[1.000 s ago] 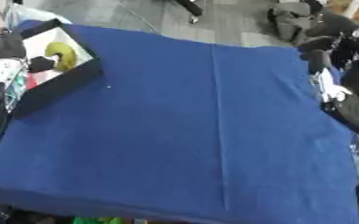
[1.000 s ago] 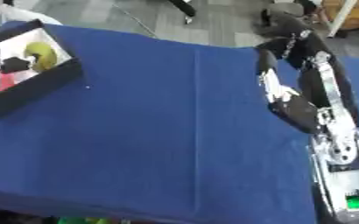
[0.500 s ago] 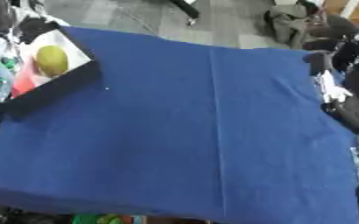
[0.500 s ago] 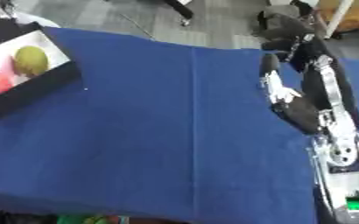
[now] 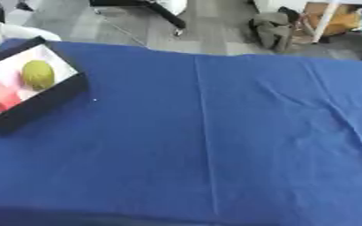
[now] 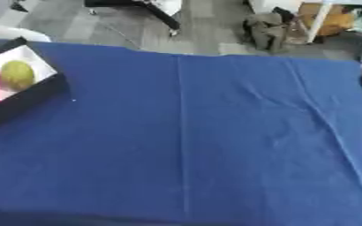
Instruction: Pick up the objects with one hand, pass them to the other hand, and then place them into the box on the other side of the table.
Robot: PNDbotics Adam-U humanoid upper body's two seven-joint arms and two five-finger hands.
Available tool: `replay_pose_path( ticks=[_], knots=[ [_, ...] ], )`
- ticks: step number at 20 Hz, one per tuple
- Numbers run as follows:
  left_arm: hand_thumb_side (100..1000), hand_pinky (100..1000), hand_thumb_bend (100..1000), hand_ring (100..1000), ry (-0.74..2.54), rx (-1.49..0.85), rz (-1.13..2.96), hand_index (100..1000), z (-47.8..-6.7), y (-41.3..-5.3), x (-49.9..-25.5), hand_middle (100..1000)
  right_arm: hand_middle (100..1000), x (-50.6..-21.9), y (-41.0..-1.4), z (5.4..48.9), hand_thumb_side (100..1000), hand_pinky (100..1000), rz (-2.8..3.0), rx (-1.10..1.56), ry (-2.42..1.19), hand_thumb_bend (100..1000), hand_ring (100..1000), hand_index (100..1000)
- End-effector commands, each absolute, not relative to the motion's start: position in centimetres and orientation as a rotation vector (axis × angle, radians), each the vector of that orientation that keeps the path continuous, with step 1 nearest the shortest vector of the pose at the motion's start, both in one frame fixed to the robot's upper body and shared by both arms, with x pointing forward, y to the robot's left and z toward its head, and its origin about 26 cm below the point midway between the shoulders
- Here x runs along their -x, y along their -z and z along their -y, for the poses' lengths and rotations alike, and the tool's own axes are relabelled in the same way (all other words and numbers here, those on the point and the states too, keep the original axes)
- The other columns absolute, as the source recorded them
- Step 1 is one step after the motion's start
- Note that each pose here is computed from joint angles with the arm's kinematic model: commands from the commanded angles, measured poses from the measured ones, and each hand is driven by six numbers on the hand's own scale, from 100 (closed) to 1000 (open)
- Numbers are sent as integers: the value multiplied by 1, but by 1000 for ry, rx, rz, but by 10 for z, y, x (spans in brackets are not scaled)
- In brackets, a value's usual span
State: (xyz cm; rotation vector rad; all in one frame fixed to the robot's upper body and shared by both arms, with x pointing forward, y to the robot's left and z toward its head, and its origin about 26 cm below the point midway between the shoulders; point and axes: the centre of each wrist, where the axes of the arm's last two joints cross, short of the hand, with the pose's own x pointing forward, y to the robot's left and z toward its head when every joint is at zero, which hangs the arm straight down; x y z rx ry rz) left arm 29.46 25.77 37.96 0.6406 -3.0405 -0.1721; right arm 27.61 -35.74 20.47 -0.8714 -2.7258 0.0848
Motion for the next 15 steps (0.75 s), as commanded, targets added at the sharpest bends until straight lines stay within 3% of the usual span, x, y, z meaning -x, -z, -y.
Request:
replay_pose_path(
  ticks=[1, 3, 5, 10, 12, 15],
  knots=[
    [226, 837, 1000, 865, 100, -313, 3405, 851, -260, -428, -268, 851, 898, -263, -244, 385, 162, 823, 2912, 1030, -139, 225, 889, 916],
    [342, 852, 1000, 879, -25, -89, 3606, 848, -260, -459, -249, 861, 907, -256, -264, 398, 102, 831, 3023, 1102, -195, 498, 893, 909],
    [462, 879, 1000, 894, -164, 111, 3733, 848, -260, -479, -235, 870, 926, -249, -286, 407, 151, 837, 3137, 1155, -252, 747, 900, 905],
    [628, 930, 1000, 914, -288, 338, 3835, 856, -253, -497, -221, 883, 965, -232, -343, 420, 377, 866, 3360, 1191, -516, 1000, 927, 902],
    [688, 944, 1000, 910, -255, 343, 3872, 868, -251, -501, -217, 888, 976, -226, -361, 420, 442, 880, 3413, 1179, -629, 1000, 939, 905],
    [738, 947, 1000, 900, -208, 348, 3915, 872, -249, -507, -212, 885, 984, -223, -380, 415, 457, 895, 3453, 1177, -727, 1000, 949, 902]
  ],
)
